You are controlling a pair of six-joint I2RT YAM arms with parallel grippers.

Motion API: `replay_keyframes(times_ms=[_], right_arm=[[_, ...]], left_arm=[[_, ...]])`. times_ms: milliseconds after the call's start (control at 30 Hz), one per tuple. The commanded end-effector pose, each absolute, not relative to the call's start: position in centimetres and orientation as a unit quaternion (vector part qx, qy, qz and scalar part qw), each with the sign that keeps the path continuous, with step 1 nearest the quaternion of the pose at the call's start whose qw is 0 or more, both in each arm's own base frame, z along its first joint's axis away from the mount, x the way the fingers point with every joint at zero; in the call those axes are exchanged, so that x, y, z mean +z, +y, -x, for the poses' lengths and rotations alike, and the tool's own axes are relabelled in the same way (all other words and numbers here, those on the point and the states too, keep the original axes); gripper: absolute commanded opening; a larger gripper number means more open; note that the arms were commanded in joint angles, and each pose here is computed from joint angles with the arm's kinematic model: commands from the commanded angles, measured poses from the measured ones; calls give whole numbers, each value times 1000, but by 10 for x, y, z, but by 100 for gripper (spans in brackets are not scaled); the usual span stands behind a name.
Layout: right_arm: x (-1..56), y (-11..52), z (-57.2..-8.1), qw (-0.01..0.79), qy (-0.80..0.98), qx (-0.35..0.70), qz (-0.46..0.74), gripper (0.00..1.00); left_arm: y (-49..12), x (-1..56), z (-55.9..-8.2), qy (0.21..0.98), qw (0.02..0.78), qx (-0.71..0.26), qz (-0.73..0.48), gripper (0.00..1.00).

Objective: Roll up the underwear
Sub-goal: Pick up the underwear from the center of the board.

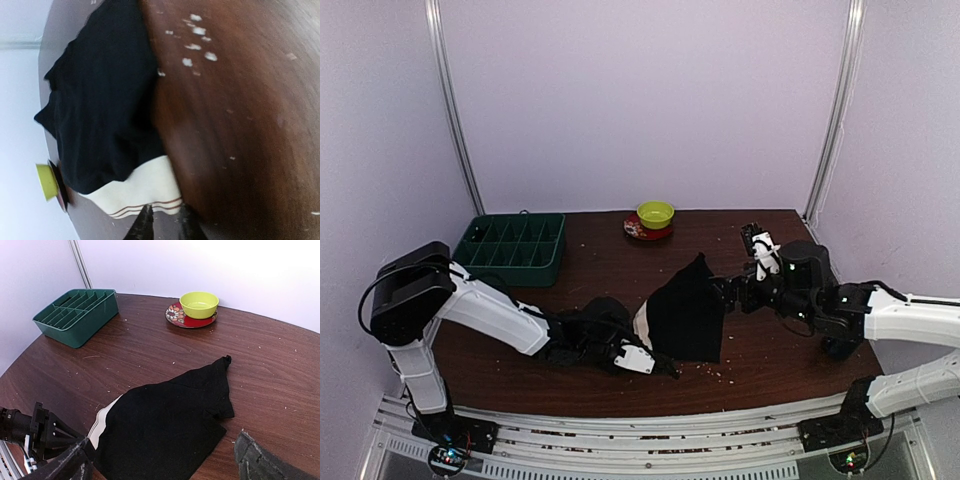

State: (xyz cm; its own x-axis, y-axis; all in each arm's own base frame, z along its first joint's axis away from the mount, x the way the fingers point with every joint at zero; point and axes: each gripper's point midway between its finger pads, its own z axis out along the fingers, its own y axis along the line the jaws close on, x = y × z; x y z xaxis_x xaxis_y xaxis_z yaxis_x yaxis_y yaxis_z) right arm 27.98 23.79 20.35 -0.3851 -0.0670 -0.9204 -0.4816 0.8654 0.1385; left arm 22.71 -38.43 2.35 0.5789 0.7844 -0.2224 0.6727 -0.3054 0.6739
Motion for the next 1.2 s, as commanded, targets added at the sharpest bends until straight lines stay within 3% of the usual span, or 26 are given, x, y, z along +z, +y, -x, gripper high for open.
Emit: replay_keyframes(times_ms=[0, 67, 333, 833, 1167], right_arm=[[207, 234, -281, 537, 805, 194, 163, 100], [204, 236, -281, 534, 806, 194, 167, 100], [175, 253, -278, 504, 810, 179, 241, 100], [104, 302, -246, 452, 781, 134, 410, 100], [74, 332, -238, 466, 754, 56, 460, 100]], left_arm=[[-352, -27, -212, 442, 285, 96, -845, 11], [-354, -27, -213, 445, 288, 98, -842, 0], [-372, 2, -229, 480, 331, 84, -808, 0], [-385, 101, -259, 547, 383, -86, -740, 0], [-390, 111, -266, 555, 375, -117, -733, 0]])
